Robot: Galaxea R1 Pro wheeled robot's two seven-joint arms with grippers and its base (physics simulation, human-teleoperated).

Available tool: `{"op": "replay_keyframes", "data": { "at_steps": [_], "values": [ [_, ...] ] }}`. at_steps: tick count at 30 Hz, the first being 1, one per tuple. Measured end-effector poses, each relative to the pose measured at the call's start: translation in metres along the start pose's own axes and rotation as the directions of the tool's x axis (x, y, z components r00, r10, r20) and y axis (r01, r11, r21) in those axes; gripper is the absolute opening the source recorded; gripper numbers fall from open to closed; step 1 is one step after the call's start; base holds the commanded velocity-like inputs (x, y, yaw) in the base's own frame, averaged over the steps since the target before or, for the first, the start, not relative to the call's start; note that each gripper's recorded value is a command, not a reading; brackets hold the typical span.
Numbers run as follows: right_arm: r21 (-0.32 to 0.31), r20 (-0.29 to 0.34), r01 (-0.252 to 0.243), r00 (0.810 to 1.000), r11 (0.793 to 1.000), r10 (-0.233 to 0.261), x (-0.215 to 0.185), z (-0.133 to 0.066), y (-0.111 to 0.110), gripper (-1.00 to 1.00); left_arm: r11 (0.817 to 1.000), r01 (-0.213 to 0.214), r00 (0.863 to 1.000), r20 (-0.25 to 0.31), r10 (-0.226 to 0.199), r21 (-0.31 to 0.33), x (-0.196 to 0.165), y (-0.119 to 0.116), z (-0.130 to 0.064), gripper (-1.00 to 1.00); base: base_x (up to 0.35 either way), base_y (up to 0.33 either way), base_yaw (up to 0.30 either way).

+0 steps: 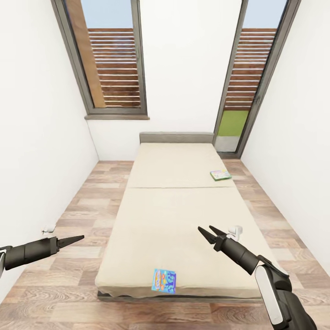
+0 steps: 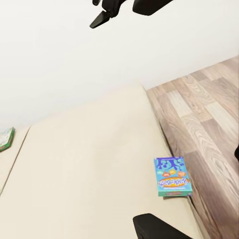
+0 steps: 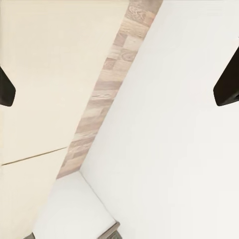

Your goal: Put all the toys in the child's room - the three board games (two on the bed and one on the table), the two jigsaw puzzles on the table, and the tennis ball on the table - inside the toy box on the table in the child's room.

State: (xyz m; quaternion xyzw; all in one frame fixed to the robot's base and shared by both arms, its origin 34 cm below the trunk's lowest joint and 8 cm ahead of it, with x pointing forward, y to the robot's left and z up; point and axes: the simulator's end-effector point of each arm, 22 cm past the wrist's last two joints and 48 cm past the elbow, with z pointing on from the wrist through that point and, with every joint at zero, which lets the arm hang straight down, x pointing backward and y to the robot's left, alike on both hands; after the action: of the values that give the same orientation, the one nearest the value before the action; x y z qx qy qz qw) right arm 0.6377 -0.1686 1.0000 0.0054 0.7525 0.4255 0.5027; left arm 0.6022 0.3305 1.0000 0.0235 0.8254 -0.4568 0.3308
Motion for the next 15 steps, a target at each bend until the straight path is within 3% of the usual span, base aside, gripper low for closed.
{"op": "replay_keyframes", "data": {
  "at_steps": [15],
  "values": [
    [-0.007,0.013,0.01,1.0,1.0,-0.01,-0.0068,-0.0016,0.006,1.0,1.0,-0.019,1.0,0.014,0.019,0.006,-0.0067,-0.0089,-0.0044,1.0,0.0,-0.006,0.002]
  ]
}}
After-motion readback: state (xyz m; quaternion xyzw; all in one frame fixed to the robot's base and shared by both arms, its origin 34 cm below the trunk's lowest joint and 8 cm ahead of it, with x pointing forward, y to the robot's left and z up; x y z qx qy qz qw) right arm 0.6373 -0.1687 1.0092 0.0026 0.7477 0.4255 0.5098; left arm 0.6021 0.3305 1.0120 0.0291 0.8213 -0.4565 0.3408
